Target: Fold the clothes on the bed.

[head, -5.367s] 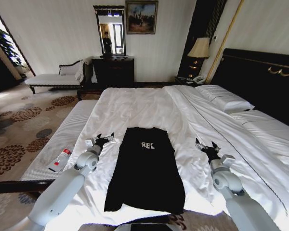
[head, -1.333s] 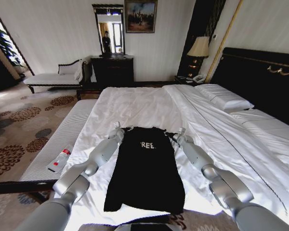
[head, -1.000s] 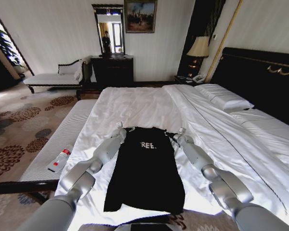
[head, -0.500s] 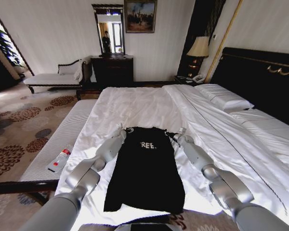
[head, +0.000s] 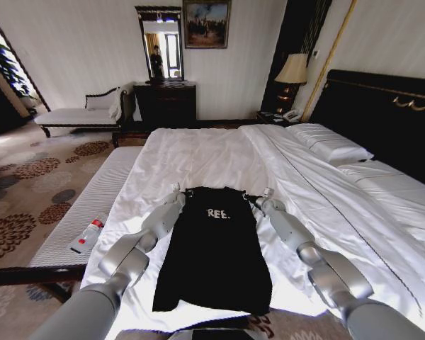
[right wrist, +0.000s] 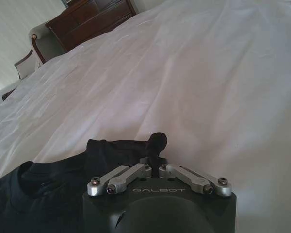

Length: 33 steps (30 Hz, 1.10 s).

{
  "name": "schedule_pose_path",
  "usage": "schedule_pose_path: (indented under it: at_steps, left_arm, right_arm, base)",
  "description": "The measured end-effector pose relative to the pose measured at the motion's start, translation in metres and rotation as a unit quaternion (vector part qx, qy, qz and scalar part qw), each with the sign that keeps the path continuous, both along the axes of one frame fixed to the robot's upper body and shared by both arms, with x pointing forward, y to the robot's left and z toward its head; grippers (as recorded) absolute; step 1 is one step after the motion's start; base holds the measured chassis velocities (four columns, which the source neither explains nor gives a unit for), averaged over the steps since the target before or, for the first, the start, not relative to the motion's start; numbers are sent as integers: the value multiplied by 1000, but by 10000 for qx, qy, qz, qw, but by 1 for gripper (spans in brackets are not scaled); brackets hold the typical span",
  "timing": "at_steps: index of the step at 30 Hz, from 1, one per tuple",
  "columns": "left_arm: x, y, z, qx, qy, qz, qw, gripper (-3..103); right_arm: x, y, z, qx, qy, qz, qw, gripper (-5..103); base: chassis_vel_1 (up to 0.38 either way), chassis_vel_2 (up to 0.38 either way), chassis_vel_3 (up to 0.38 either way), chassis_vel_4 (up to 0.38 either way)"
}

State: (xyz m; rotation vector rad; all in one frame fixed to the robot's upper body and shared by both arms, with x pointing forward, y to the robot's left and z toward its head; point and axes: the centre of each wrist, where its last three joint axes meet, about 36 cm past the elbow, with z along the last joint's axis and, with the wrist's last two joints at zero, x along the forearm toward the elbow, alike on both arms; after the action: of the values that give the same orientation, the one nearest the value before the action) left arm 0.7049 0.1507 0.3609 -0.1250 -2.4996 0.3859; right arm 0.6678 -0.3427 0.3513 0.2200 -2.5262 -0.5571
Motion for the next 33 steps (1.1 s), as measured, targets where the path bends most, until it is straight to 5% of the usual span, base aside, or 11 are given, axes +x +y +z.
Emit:
schedule_pose_path:
  at_steps: [1, 2, 7, 22, 33]
  left_arm:
    - [0, 0, 0, 4, 5, 1, 10000, 22]
    - [0, 0, -1, 6, 9, -1, 10000, 11]
    - [0, -2, -1, 2, -3, -7, 10000, 2]
    - [1, 2, 11, -116, -201, -8, 9997, 2]
    - [7, 30, 41, -521, -632, 262, 9963, 2]
  right_arm:
    - [-1, 0, -1, -5, 8, 0, 10000, 1]
    - [-2, 0, -3, -15, 25, -2, 10000, 1]
    - [-4, -1, -4, -32, 33, 2, 10000, 1]
    - [-7, 8, -5, -131, 33, 30, 9999, 1]
    - [21, 39, 52, -359, -565, 192, 9976, 1]
  base:
    - [0, 0, 0, 0]
    - [0, 0, 0, 0]
    - [0, 0, 0, 0]
    - [0, 0, 0, 0]
    - [0, 0, 0, 0]
